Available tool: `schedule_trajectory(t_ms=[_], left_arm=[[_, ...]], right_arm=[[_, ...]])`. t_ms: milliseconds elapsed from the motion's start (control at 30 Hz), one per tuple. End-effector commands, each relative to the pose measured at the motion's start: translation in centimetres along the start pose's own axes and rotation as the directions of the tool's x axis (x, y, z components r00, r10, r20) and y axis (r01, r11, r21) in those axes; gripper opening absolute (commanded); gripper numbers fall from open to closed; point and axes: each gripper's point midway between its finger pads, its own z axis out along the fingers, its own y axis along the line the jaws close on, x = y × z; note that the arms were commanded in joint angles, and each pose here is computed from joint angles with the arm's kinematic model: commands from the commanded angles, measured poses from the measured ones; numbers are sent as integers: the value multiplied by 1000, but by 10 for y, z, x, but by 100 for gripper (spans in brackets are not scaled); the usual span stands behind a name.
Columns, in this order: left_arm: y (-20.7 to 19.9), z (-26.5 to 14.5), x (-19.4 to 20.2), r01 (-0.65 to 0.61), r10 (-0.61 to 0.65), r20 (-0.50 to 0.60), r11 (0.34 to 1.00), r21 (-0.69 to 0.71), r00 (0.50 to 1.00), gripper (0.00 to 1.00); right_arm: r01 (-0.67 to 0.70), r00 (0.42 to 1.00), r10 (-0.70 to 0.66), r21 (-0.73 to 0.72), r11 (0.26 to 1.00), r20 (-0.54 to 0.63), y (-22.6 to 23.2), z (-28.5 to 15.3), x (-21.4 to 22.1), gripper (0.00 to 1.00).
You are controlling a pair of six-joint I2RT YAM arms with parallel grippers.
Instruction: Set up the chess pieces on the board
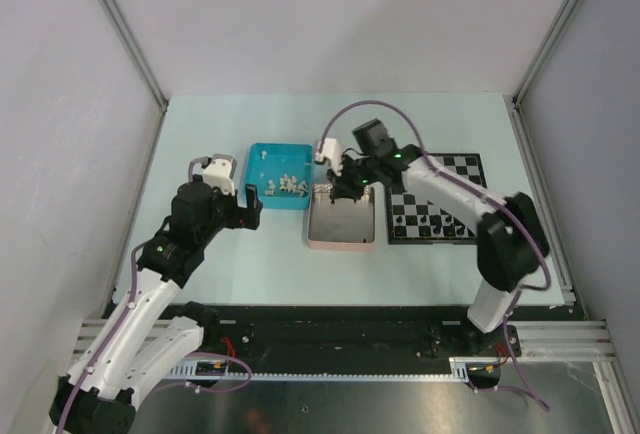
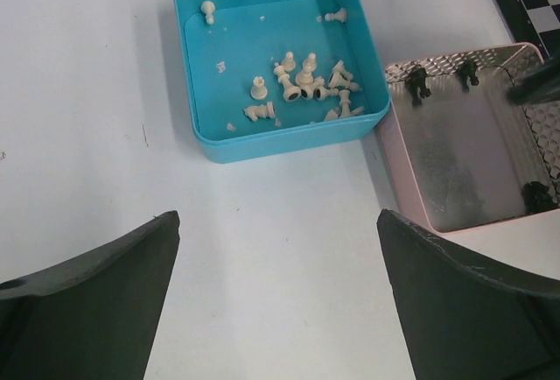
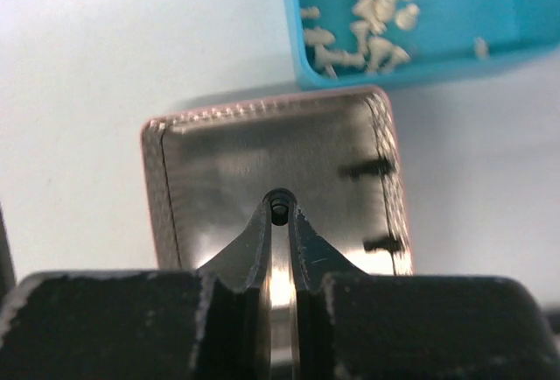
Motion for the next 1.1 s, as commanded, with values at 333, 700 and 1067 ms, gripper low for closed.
schedule_trajectory(t_ms=[333, 700, 1067], left_arm=[[-14, -12, -21, -23, 15, 89, 995, 92, 996, 100], [-22, -12, -22, -27, 15, 89, 991, 134, 996, 100], [-23, -11, -20, -29, 17, 83, 990, 141, 996, 100]], right_arm=[[-343, 929, 369, 409, 846, 18, -34, -213, 111, 3], [-567, 735, 667, 649, 507, 121, -42, -281, 250, 6], [-587, 702, 704, 649, 484, 109, -58, -264, 279, 8]])
